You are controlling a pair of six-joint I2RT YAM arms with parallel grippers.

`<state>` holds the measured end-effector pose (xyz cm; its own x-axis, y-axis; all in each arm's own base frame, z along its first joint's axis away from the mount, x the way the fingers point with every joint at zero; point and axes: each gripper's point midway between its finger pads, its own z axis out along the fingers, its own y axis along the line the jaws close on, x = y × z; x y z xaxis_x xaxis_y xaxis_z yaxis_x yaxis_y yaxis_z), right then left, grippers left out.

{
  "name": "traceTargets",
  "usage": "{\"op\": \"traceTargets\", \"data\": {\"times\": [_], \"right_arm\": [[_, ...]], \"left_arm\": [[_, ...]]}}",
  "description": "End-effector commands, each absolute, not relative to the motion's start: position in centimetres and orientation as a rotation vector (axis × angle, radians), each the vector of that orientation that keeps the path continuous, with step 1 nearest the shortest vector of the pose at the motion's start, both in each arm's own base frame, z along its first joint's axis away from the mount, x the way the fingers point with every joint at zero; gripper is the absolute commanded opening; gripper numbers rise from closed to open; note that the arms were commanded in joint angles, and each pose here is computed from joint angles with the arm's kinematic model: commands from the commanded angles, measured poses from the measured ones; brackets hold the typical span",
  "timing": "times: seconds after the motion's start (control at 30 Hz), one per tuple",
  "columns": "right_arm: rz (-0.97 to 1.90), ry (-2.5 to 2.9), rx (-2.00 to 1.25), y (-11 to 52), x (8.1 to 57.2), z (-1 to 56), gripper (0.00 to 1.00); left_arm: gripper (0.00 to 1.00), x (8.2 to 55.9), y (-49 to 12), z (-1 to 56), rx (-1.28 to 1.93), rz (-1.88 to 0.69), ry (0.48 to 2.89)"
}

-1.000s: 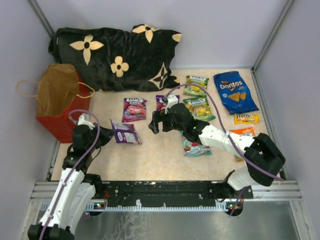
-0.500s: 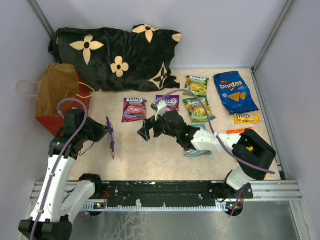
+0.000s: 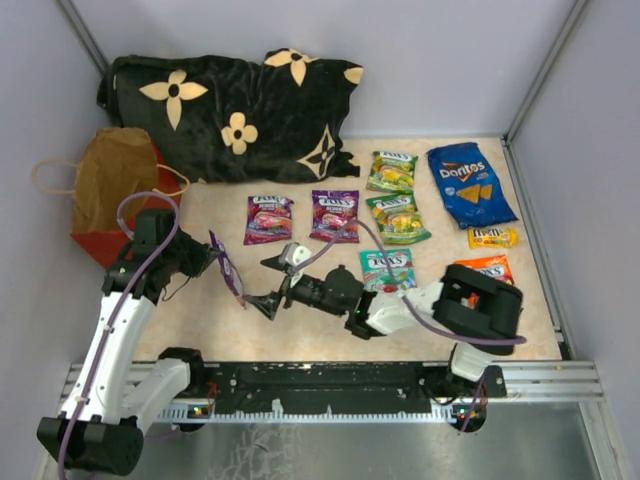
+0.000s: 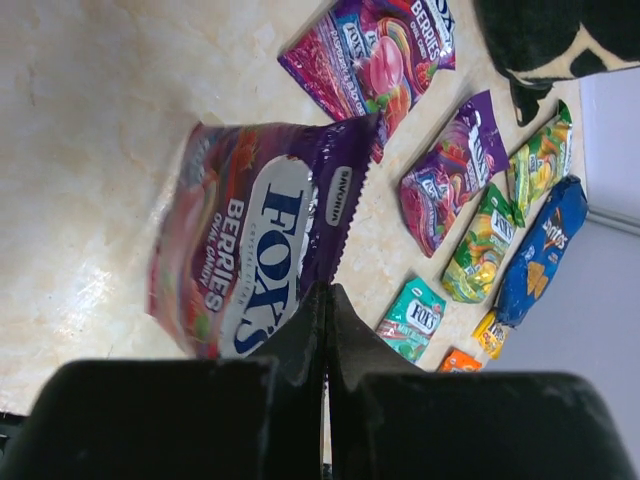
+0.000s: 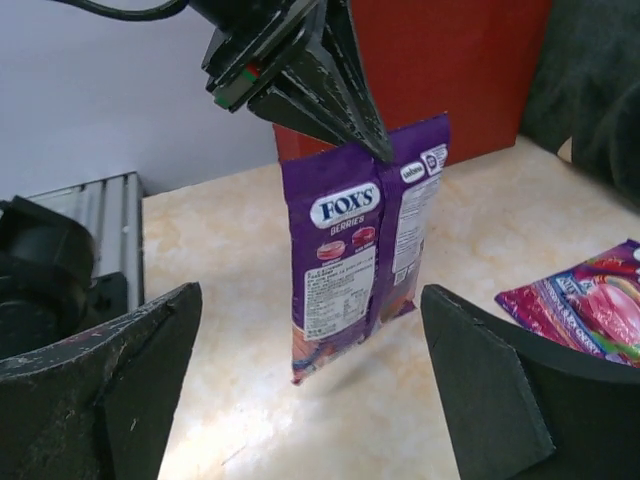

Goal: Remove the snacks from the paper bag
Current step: Pick up the snack from the center of the board.

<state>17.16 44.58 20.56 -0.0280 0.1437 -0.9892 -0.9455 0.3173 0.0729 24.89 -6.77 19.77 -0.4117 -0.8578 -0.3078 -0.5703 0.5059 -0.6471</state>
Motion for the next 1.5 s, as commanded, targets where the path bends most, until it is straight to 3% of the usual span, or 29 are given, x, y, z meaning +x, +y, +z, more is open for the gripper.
{"op": "traceTargets", "data": {"times": [0.0, 0.4, 0.67, 0.73, 0.8, 1.0, 1.03, 1.07, 1.1, 1.13, 1.2, 1.47], "right_arm": [[0.952, 1.109, -0.699, 46.8, 19.2, 24.0, 0.91], [0.918, 1.098, -0.751, 51.9, 20.6, 21.8, 0.83], [0.755, 1.247, -0.666, 53.1, 24.0, 19.6, 0.62], [0.729, 1.272, -0.661, 53.3, 24.4, 19.0, 0.61], [0.716, 1.289, -0.657, 53.3, 24.7, 18.6, 0.54], [0.704, 1.324, -0.643, 52.6, 24.8, 18.7, 0.13], [0.701, 1.324, -0.639, 52.3, 24.8, 18.8, 0.07], [0.699, 1.323, -0.633, 51.9, 24.7, 19.2, 0.00], [0.696, 1.324, -0.630, 51.5, 24.7, 19.4, 0.00], [0.697, 1.326, -0.626, 51.0, 24.7, 19.7, 0.00], [0.719, 1.349, -0.618, 49.8, 24.8, 19.9, 0.00], [0.869, 1.451, -0.800, 44.1, 21.8, 20.3, 0.00]], "left_arm": [[0.00, 26.6, -6.6, 21.1, -1.168, -0.628, 2.051], [0.00, 26.8, -7.3, 22.1, -1.127, -0.679, 2.059], [0.00, 27.1, -7.4, 22.2, -1.118, -0.684, 2.056], [0.00, 27.2, -7.3, 22.2, -1.122, -0.679, 2.053], [0.00, 27.3, -7.3, 22.0, -1.129, -0.677, 2.055], [0.02, 28.0, -7.1, 22.2, -1.126, -0.669, 2.033], [0.13, 28.1, -7.1, 22.3, -1.120, -0.672, 2.028], [0.31, 28.3, -7.2, 22.6, -1.106, -0.680, 2.027], [0.71, 28.5, -7.4, 22.8, -1.094, -0.693, 2.028], [0.95, 28.7, -7.7, 22.9, -1.078, -0.711, 2.031], [1.00, 29.0, -8.0, 23.1, -1.078, -0.722, 2.041], [1.00, 32.0, -8.5, 27.8, -0.787, -0.739, 1.945]]}}
